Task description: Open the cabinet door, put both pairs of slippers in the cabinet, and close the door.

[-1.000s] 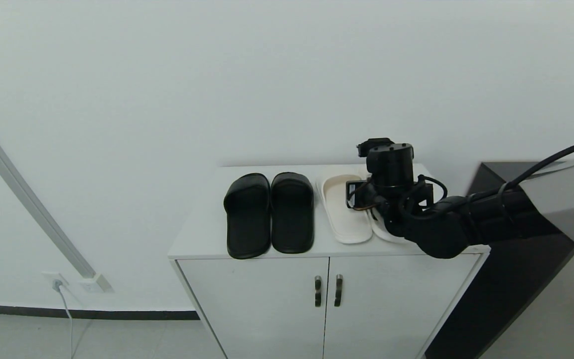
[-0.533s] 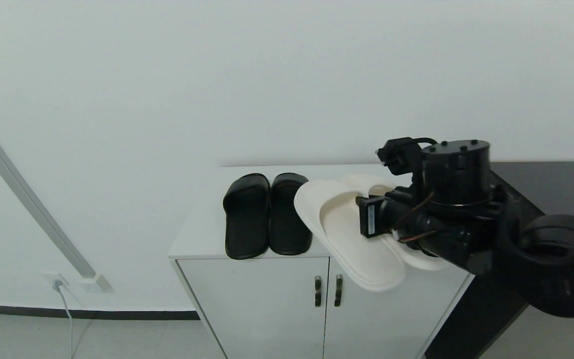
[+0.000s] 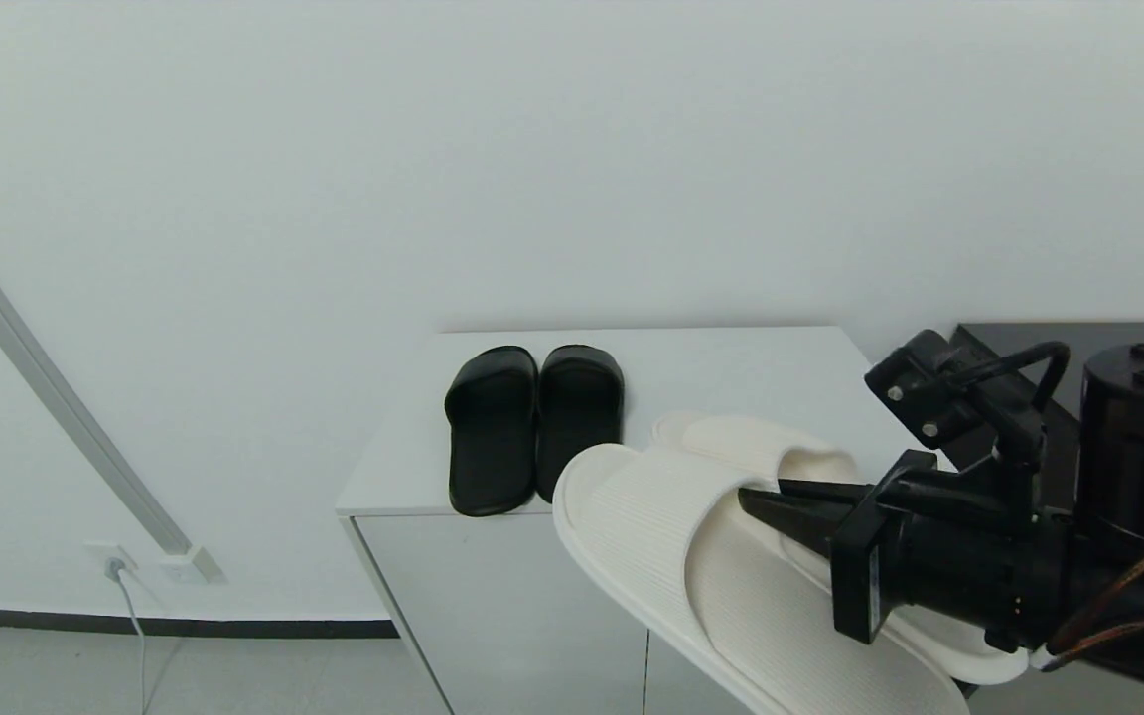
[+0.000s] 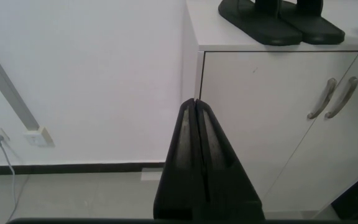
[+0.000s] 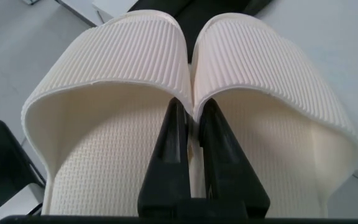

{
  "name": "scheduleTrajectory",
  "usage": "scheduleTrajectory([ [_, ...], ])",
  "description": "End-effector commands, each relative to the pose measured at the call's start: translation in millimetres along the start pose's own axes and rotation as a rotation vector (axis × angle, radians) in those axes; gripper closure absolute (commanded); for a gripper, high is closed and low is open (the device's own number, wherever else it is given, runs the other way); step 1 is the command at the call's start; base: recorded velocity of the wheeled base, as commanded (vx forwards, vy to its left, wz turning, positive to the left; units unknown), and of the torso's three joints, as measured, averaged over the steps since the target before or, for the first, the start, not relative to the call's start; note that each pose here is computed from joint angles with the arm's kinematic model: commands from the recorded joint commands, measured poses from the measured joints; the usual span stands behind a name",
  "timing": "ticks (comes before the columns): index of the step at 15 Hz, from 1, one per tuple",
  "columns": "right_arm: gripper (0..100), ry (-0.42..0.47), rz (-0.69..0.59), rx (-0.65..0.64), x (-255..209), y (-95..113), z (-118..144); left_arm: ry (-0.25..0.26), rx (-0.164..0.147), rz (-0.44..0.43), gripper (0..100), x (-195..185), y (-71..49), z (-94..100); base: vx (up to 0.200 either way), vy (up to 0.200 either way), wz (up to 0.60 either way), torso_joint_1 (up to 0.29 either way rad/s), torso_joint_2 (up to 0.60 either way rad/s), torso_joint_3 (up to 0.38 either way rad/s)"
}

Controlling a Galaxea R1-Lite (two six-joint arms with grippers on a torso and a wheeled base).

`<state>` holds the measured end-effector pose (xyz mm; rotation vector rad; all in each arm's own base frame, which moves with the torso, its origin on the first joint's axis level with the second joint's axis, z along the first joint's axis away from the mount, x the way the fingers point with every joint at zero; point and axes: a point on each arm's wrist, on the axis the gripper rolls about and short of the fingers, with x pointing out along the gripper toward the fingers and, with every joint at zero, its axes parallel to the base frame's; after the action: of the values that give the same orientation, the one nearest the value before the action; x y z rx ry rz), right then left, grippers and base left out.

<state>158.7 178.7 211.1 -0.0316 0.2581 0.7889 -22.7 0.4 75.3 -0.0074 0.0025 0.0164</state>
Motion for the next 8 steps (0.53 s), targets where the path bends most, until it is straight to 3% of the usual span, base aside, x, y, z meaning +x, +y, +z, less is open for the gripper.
scheduleTrajectory([
  [1,100,-0.021,0.010,-0.004,-11.0,0.9,1.4,0.001,0.000,0.000,100,0.1,0.0,0.0,0.000,0.000,0.00,0.000,0.00,0.000],
  [3,100,-0.015,0.011,-0.016,-10.7,1.2,-0.2,0.001,0.000,0.000,100,0.1,0.0,0.0,0.000,0.000,0.00,0.000,0.00,0.000],
  [8,100,-0.001,0.010,-0.019,-10.4,0.9,-4.1,0.001,0.000,0.000,100,0.1,0.0,0.0,-0.200,0.000,0.00,0.005,0.01,0.002],
])
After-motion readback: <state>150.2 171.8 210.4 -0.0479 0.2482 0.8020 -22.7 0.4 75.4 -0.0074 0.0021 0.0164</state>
